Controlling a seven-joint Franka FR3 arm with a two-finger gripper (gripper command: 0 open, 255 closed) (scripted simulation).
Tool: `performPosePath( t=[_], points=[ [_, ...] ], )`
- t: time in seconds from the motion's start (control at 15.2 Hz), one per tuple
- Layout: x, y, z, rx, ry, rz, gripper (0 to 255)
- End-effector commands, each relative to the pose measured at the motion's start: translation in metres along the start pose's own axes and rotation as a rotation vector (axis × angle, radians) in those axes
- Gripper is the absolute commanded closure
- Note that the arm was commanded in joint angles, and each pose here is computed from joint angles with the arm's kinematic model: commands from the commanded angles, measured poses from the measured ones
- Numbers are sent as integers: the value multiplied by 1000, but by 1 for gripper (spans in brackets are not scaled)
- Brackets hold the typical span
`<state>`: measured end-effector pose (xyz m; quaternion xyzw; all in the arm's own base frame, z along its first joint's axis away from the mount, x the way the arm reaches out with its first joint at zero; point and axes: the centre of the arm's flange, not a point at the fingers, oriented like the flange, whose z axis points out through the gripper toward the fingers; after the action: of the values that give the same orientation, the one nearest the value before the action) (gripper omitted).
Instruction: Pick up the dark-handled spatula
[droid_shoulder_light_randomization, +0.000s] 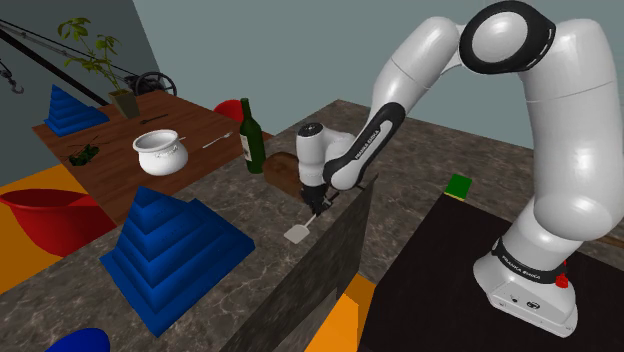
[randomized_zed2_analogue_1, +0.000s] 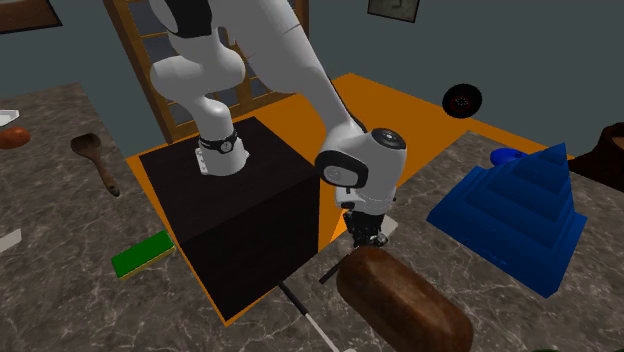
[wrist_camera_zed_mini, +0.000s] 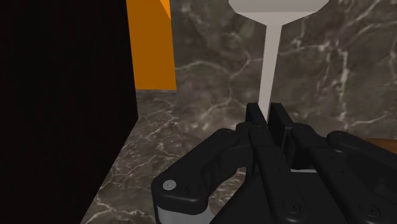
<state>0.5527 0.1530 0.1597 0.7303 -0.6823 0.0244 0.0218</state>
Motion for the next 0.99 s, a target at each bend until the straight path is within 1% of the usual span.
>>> performPosePath(
  t=[0.0, 0.86, 0.92],
  points=[
    [2, 0, -6, -1, 1, 3, 255],
    [7, 0, -75, -1, 1, 3, 255],
    [7, 0, -75, -1, 1, 3, 255]
  ],
)
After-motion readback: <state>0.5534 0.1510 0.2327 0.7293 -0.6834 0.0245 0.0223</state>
